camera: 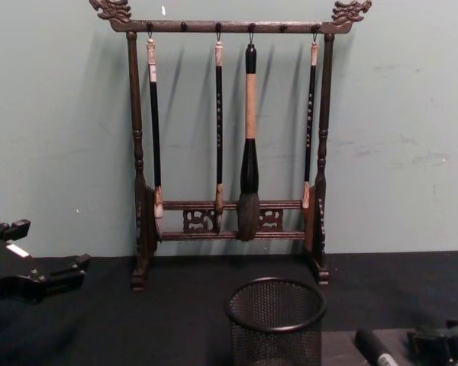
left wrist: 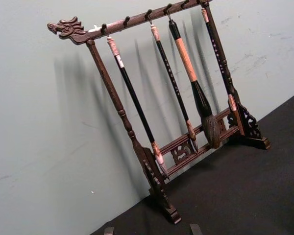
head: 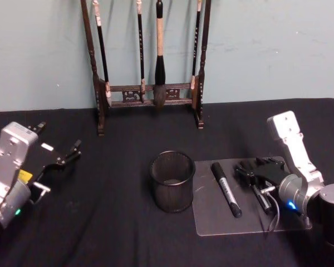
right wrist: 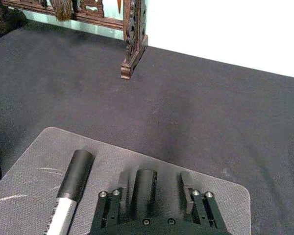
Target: Pick up the water-based marker from the table and place it into the pen holder.
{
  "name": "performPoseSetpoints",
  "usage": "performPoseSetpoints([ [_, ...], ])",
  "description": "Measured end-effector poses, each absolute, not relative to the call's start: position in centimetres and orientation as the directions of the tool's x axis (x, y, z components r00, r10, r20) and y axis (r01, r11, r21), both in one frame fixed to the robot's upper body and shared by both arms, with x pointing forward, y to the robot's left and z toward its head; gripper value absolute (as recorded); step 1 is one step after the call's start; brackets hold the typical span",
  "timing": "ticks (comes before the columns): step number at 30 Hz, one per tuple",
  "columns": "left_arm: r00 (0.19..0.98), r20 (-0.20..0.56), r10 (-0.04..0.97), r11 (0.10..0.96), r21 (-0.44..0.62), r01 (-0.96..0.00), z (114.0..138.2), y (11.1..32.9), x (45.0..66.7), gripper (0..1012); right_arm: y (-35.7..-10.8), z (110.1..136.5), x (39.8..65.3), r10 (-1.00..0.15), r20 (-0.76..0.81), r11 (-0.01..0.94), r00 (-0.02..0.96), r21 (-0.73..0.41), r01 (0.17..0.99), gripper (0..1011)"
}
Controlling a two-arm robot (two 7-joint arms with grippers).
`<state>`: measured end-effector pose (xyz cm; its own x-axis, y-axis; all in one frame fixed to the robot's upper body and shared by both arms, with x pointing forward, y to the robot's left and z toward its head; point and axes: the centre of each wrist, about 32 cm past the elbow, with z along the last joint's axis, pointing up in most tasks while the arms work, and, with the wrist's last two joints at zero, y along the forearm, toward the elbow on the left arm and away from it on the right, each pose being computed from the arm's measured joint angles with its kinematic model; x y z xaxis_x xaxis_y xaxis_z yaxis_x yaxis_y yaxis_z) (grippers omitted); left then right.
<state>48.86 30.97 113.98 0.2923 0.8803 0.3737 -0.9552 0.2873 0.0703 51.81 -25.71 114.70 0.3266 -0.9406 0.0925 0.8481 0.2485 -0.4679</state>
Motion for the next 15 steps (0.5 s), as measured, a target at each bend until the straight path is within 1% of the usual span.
performPoseSetpoints([
  [7, 0.292, 0.374, 0.88, 0.287, 0.07, -0.955, 113.98, 30.97, 48.86, 1001, -25.7, 114.71, 51.81, -0.941, 0.092, 0.248, 0.326, -0.467, 0.848, 450],
  [8, 0.292, 0.374, 0.88, 0.287, 0.07, -0.955, 113.98, 30.97, 48.86, 1001, -25.7, 114.71, 51.81, -0.941, 0.092, 0.248, 0.326, -0.467, 0.848, 430],
  [13, 0.292, 0.374, 0.88, 0.287, 0.07, -0.955, 113.98, 30.97, 48.86, 1001, -25.7, 114.71, 51.81, -0.941, 0.092, 0.248, 0.326, -0.467, 0.848, 430],
  [14, 0.292, 0.374, 0.88, 0.287, 0.07, -0.955, 113.98, 30.97, 48.86, 1001, -25.7, 114.72, 51.81, -0.941, 0.092, 0.248, 0.326, -0.467, 0.848, 267],
  [15, 0.292, 0.374, 0.88, 0.287, 0.07, -0.955, 113.98, 30.97, 48.86, 1001, -25.7, 114.72, 51.81, -0.941, 0.092, 0.248, 0.326, -0.467, 0.848, 267],
])
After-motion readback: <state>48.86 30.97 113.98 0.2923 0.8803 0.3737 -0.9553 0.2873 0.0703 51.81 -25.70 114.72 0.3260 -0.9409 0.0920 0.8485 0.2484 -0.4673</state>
